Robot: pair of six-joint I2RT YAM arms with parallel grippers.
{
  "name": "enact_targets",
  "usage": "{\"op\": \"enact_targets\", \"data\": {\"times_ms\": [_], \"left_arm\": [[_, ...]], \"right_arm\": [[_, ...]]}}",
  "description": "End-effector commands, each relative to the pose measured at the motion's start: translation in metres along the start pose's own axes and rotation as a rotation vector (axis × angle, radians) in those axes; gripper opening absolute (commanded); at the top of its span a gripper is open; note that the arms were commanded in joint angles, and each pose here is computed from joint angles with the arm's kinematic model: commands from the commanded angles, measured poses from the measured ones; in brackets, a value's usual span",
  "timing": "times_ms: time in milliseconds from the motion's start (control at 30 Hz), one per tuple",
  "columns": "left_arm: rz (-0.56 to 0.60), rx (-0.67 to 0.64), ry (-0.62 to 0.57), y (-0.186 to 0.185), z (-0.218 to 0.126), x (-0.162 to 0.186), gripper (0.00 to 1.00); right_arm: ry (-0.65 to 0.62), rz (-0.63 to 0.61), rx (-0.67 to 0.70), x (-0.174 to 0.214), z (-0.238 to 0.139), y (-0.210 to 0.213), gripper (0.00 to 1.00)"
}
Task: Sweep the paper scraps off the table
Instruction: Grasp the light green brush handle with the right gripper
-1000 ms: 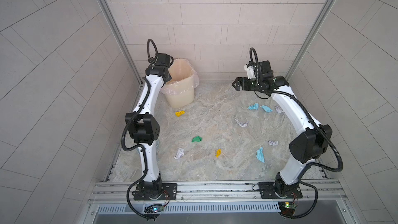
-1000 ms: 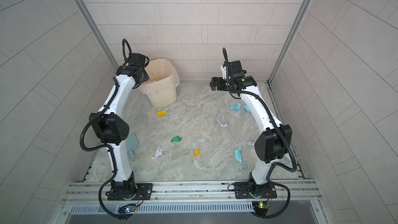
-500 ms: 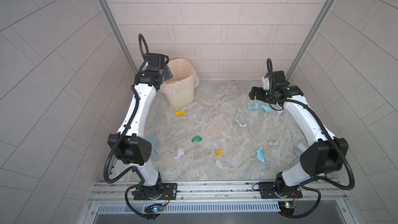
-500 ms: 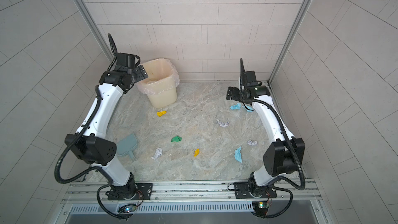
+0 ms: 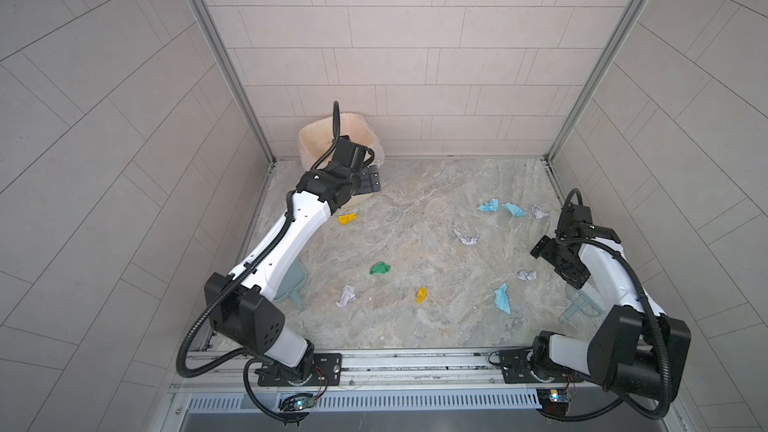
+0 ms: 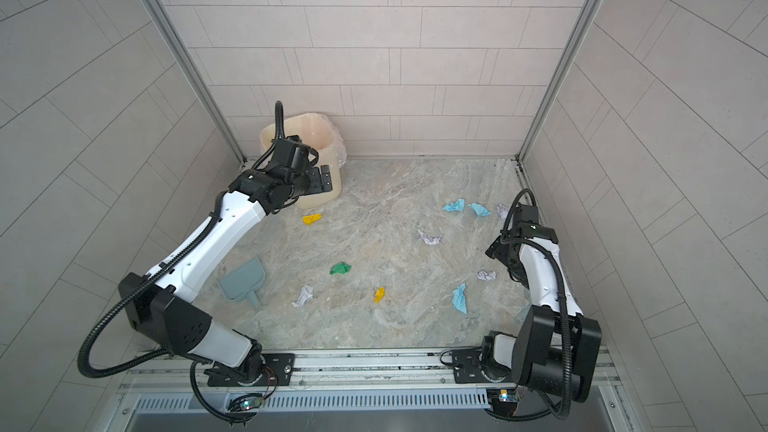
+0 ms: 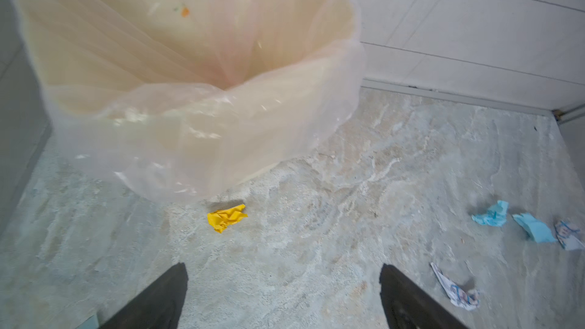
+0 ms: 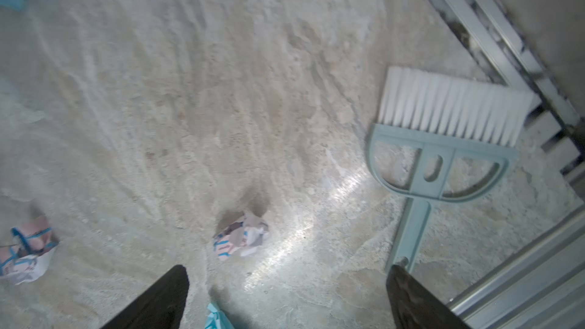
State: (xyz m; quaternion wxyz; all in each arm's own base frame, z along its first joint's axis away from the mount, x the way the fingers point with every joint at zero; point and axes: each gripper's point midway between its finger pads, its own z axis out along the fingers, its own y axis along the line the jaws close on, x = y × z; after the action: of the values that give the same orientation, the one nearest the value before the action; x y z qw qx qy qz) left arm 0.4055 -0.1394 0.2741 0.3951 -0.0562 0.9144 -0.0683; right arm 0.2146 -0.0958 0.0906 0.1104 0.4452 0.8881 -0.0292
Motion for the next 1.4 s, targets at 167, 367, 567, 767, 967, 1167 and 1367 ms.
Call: {"op": "enact_targets", "data": {"times_ms": [167, 367, 567, 767, 967, 1167, 1367], "left_arm": [[0.035, 0.241, 0.058, -0.069, 0.013, 0.038, 1.00], [0.037, 0.284, 0.080, -0.088, 0.021, 0.046, 1.00], [0.046, 0.293, 0.091, -0.093, 0.024, 0.048, 1.00], [0.049, 0.294, 0.095, -0.095, 0.027, 0.049, 1.00], [0.062, 0.293, 0.096, -0.096, 0.028, 0.048, 1.00], [0.065, 0.278, 0.096, -0.093, 0.029, 0.050, 1.00], [0.058, 0.271, 0.094, -0.092, 0.030, 0.049, 1.00]], "right_arm": [[0.081, 0.229, 0.044, 0.014, 0.022, -0.056, 0.95], [0.077, 0.288, 0.054, 0.015, 0.029, -0.075, 0.89], [0.094, 0.358, 0.026, 0.017, 0.040, -0.086, 0.79], [0.089, 0.396, 0.032, 0.021, 0.053, -0.089, 0.76], [0.081, 0.413, 0.053, 0.034, 0.068, -0.095, 0.73], [0.069, 0.383, 0.024, 0.027, 0.072, -0.090, 0.66], [0.087, 0.365, 0.022, 0.028, 0.076, -0.089, 0.59]]}}
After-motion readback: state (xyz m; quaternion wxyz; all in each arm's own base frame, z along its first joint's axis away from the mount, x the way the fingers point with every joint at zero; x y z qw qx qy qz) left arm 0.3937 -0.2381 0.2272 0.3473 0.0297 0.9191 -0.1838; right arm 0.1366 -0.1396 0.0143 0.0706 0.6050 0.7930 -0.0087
